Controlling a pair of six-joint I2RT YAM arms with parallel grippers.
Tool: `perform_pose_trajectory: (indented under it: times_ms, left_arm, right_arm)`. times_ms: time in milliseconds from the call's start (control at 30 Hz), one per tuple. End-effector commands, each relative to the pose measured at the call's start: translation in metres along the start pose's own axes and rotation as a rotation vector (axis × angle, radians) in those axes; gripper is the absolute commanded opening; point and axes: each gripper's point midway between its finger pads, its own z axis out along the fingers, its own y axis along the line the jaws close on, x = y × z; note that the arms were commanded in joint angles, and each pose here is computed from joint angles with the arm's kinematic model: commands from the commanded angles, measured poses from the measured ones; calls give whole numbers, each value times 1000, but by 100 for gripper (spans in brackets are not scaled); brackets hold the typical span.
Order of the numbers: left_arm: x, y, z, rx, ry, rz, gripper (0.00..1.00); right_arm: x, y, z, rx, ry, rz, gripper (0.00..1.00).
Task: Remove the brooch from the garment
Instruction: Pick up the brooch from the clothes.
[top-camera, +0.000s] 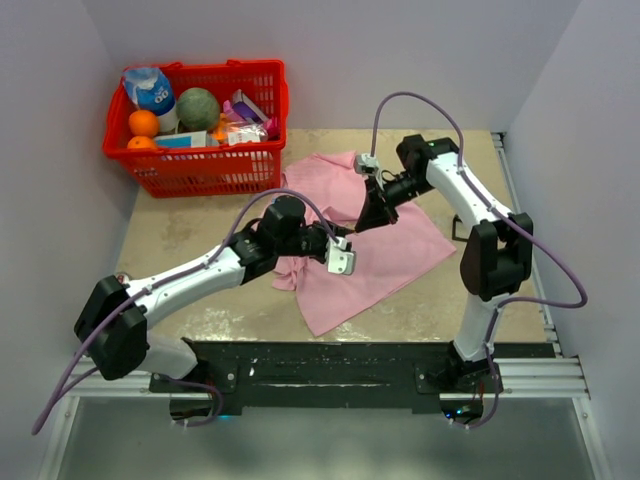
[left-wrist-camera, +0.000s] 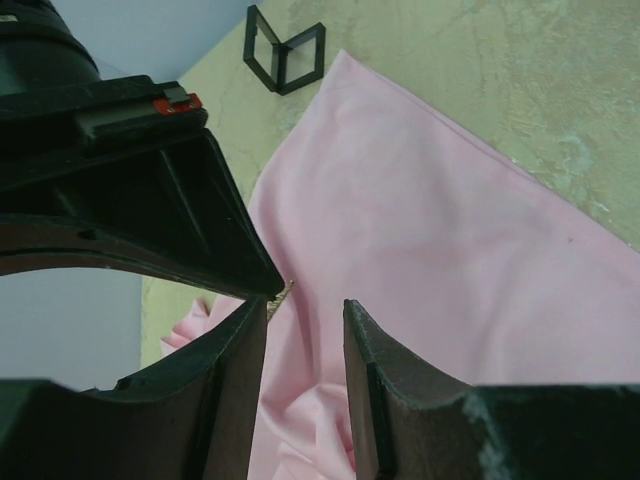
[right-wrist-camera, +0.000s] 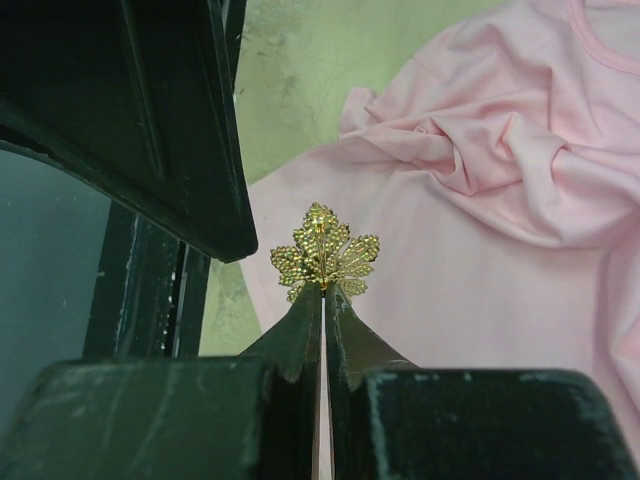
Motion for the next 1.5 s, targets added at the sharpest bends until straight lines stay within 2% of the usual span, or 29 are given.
perform_pose_trajectory:
  times_ms: [0, 67, 267, 400, 600, 767, 800, 833, 867, 900, 933, 967, 1000, 1033, 1067, 1100, 1167, 1200, 1233, 1267, 1300, 1333, 1367, 1400, 1467]
  left_arm:
    - [-25, 33, -8, -111, -50, 82, 40]
    - [-26, 30, -10, -109, -55, 102, 39]
    - [4, 15, -4, -54, 51, 86, 38]
    - [16, 20, 1, -103, 87, 68, 38]
    - [14, 29, 5, -121, 80, 48, 25]
    - [15, 23, 7, -82, 89, 29, 0]
    - [15, 23, 5, -81, 90, 25, 0]
    - [12, 25, 5, -85, 85, 10, 0]
    - [11, 23, 4, -74, 76, -16, 0]
    - [13, 28, 2, -74, 69, -56, 0]
    - [8, 33, -1, -60, 54, -157, 0]
    - [13, 20, 3, 16, 48, -266, 0]
    - [23, 27, -3, 20, 45, -368, 0]
    - [14, 36, -6, 36, 9, -505, 0]
    - [24, 25, -7, 121, -12, -637, 0]
    - [21, 23, -9, 152, -29, -780, 0]
    - [16, 24, -12, 232, -107, -924, 0]
    - [14, 20, -12, 258, -116, -1041, 0]
    - [8, 27, -11, 254, -165, -1048, 0]
    - [1, 26, -11, 286, -205, -1086, 0]
    - [-2, 23, -12, 305, -213, -1178, 0]
    - [-8, 26, -11, 315, -246, -1186, 0]
    - [-16, 32, -11, 338, -303, -1163, 0]
    - [-19, 29, -12, 368, -311, -1227, 0]
    - [-22, 28, -11, 407, -336, -1225, 0]
  right_arm:
    - [-3, 25, -3, -36, -8, 71, 0]
    - [-1, 25, -1, -38, -2, 75, 0]
    - [-11, 28, -2, -44, -28, 66, 0]
    - [-10, 37, 6, -49, 29, 15, 0]
    - [-9, 46, 13, -65, 60, -8, 0]
    - [-11, 45, 13, -64, 56, -5, 0]
    - [-12, 46, 13, -65, 54, -4, 0]
    - [-13, 45, 12, -61, 52, -6, 1]
    - [-15, 45, 11, -59, 45, -6, 16]
    - [-18, 44, 5, -46, 29, 2, 20]
    - [-20, 45, -1, -34, 13, -4, 22]
    - [-25, 41, -14, -10, -35, -1, 30]
    - [-28, 39, -21, 7, -52, -16, 39]
    - [-30, 38, -27, 23, -62, -32, 56]
    - [-32, 39, -36, 54, -69, -63, 98]
    - [-32, 35, -40, 86, -65, -118, 99]
    - [-27, 44, -41, 126, -63, -160, 99]
    - [-34, 37, -43, 176, -90, -190, 99]
    - [-20, 40, -35, 171, -100, -148, 99]
    - [-25, 52, -36, 187, -128, -140, 99]
    - [-32, 43, -37, 224, -162, -189, 99]
    - [-18, 39, -28, 234, -174, -116, 99]
    - [-23, 36, -25, 253, -208, -78, 99]
    - [-33, 33, -26, 268, -260, -20, 98]
    - [-34, 33, -22, 227, -291, 31, 83]
